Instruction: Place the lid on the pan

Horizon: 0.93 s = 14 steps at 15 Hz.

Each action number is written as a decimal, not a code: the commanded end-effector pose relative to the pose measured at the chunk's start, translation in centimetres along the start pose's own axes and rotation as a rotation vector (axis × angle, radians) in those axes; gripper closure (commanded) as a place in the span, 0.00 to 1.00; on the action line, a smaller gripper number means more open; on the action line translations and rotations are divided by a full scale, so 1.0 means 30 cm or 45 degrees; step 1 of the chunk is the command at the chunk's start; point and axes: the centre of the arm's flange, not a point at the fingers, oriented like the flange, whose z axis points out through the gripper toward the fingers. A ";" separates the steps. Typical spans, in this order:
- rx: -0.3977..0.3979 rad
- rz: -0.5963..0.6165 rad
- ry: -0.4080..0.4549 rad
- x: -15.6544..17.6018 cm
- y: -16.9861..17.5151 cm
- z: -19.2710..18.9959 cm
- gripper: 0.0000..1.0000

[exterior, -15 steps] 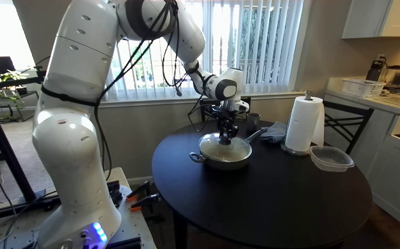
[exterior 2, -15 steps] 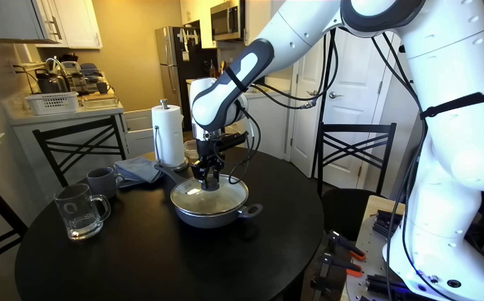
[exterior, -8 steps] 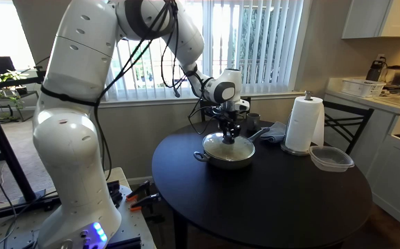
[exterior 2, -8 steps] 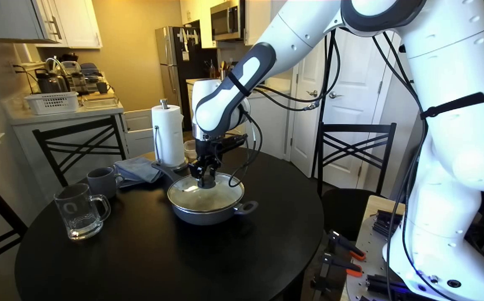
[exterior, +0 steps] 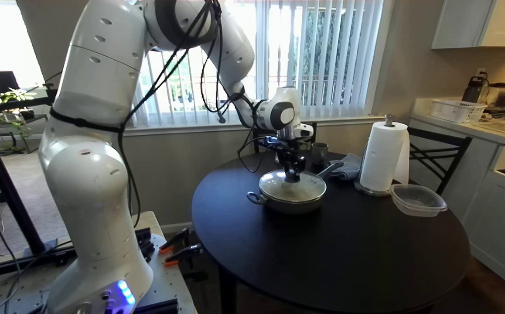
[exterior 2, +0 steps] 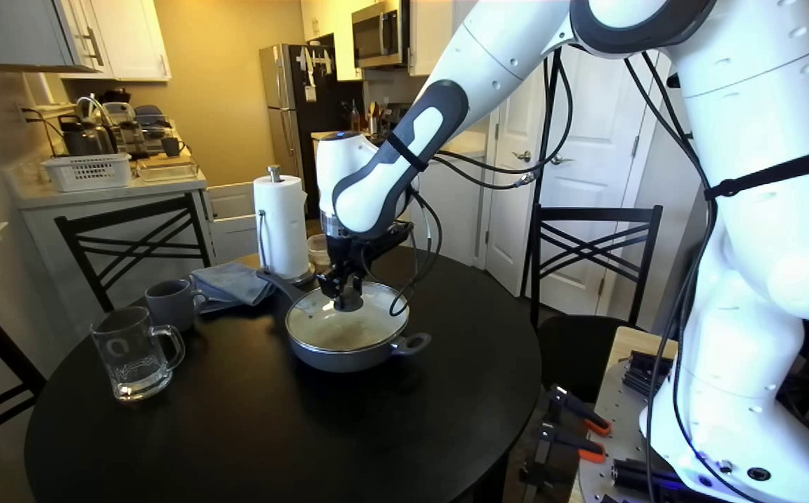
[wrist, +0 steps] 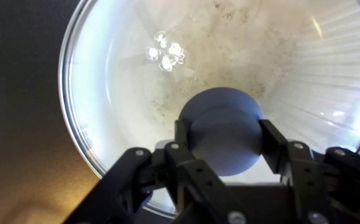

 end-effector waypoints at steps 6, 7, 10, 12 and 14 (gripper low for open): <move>-0.079 0.021 0.021 -0.037 0.038 -0.036 0.00; -0.093 0.037 0.030 -0.038 0.047 -0.050 0.00; -0.079 0.055 0.038 -0.038 0.066 -0.092 0.00; -0.076 0.065 0.054 -0.032 0.086 -0.122 0.00; -0.078 0.082 0.065 -0.029 0.105 -0.147 0.00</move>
